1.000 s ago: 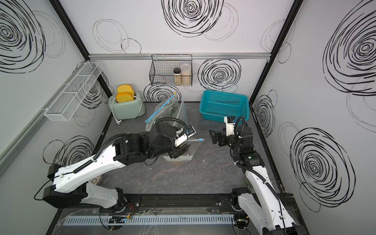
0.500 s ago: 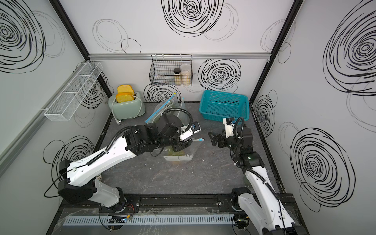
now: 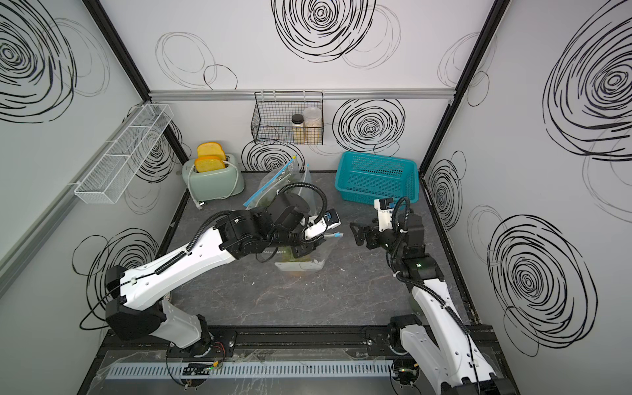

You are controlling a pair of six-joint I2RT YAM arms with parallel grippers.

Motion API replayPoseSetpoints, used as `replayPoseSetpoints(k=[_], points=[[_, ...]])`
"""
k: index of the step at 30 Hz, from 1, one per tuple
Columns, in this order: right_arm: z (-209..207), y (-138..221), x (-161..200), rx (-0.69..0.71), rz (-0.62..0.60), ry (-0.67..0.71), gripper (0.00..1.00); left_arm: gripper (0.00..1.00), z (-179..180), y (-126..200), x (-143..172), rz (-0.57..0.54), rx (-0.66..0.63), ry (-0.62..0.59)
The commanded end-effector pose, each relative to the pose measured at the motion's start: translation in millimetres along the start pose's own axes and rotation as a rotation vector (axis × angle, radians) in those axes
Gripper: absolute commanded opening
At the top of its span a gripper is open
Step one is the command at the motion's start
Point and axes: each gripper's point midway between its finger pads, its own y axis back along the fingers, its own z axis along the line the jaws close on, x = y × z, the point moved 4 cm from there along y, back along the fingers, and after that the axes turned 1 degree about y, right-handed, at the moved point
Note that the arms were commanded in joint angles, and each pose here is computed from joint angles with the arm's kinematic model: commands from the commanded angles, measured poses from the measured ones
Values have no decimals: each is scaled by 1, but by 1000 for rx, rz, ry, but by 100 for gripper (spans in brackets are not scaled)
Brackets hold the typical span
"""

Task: Open the zip-top bag and take out the pineapple
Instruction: Unzip the zipper on the zipper food storage bag.

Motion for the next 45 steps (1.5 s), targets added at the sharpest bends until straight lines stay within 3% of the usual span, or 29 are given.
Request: replayPoseSetpoints(k=[1,5,8,11,15,23,31,40,45], points=[[3,-1,1,-26,-9,9,94,30,4,-8,7,12,4,11],[9,0,-1,-62,-27,19,94,10,15,-3,6,-5,-29,50],[22,2,-3,-162,-78,55,89,0,19,3,11,-25,-32,70],[41,7,-3,-303,-138,107,82,0,21,10,20,-49,-20,86],[66,11,-4,-453,-183,181,81,0,23,19,31,-95,-23,104],[101,-2,-8,-635,-144,249,73,0,29,24,35,-123,-18,120],[125,-12,-12,-715,-124,287,64,0,30,19,41,-103,-28,124],[134,-17,-12,-758,-105,304,43,0,32,15,45,-92,-40,131],[137,-15,-16,-766,-117,315,46,0,34,14,46,-89,-50,135]])
